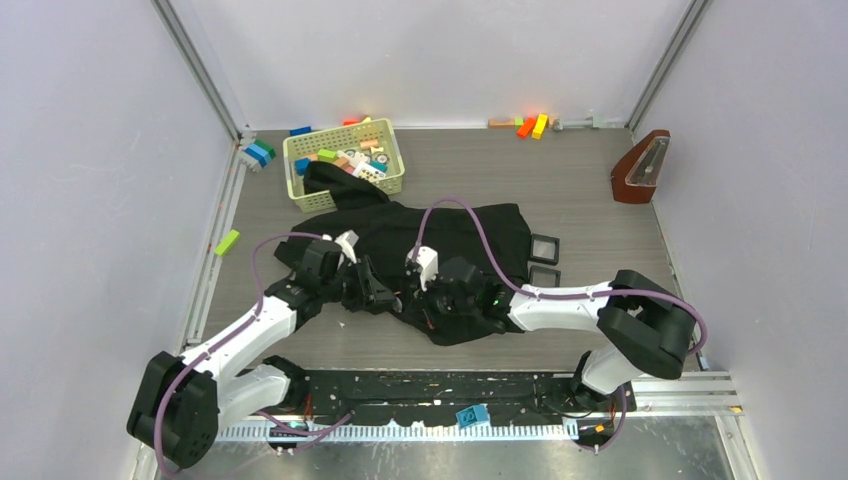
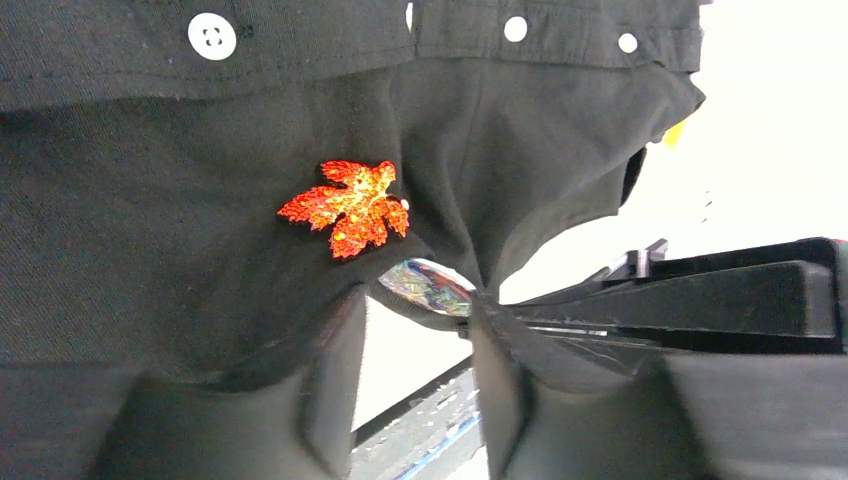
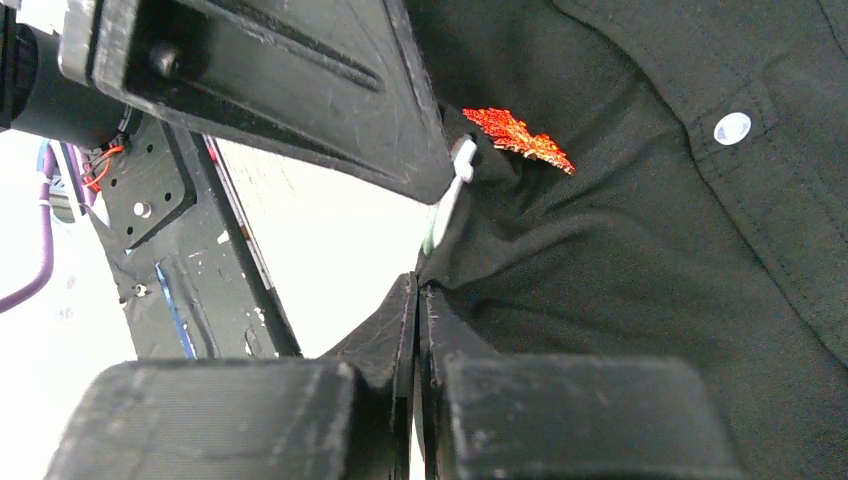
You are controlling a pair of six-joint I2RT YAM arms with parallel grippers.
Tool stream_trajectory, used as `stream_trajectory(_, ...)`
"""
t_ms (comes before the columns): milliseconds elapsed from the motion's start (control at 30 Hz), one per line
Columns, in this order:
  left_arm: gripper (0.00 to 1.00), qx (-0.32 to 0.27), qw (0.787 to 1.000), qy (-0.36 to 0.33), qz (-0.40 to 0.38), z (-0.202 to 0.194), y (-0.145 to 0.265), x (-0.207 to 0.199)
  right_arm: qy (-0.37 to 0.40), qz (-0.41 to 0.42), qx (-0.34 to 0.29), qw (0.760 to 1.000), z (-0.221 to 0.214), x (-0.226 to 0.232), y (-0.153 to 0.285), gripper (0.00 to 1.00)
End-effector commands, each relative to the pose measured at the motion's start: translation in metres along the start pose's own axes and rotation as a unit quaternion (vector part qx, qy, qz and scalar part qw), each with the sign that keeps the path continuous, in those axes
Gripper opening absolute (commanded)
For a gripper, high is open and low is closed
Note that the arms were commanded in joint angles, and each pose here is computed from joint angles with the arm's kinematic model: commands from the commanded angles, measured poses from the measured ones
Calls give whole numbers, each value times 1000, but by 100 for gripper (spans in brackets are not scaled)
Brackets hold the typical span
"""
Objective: Remove the brooch from the garment
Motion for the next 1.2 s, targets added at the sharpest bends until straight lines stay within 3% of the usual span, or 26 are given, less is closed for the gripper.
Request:
stream_trajectory(0,56,1,1000,4,-3,-2,1,1,7,14,-37,999,24,4,-5,1)
stream_trajectory(100,64,-8,1000,12,-1,-2,4,1,7,17,-32,999,22,4,-6,1)
stream_trajectory(233,62,-9,1000,23,-10,-3,4,0,7,23,-30,999,22,5,-8,1)
stream_trajectory(333,47,-5,1000,27,-10,-4,1,1,7,24,-28,999,22,6,-8,1)
stream_trajectory(500,37,5,999,33,-9,-6,-5,6,8,26,-28,999,22,6,-8,1)
stream_trajectory(667,7,8,999,31,1,-9,-3,10,7,25,-22,999,19,5,-9,1)
stream_trajectory(733,1,-1,1000,26,9,-8,0,11,6,20,-16,1000,18,4,-11,1)
stream_trajectory(1000,0,-14,1000,8,16,-6,6,12,-14,-72,37,997,1,-20,-18,0)
stream_trajectory(1167,0,-11,1000,4,9,-4,5,8,-36,-85,69,993,-6,-30,-24,0)
Point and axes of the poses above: each gripper's point midway between its finger pads, its own y axis back along the fingers, its own x axis along the line the jaws close on, z = x × y, the point moved 6 cm from there along y, back along the fingers, and after that the axes turned 14 degrees about y, right-handed, at the moved point
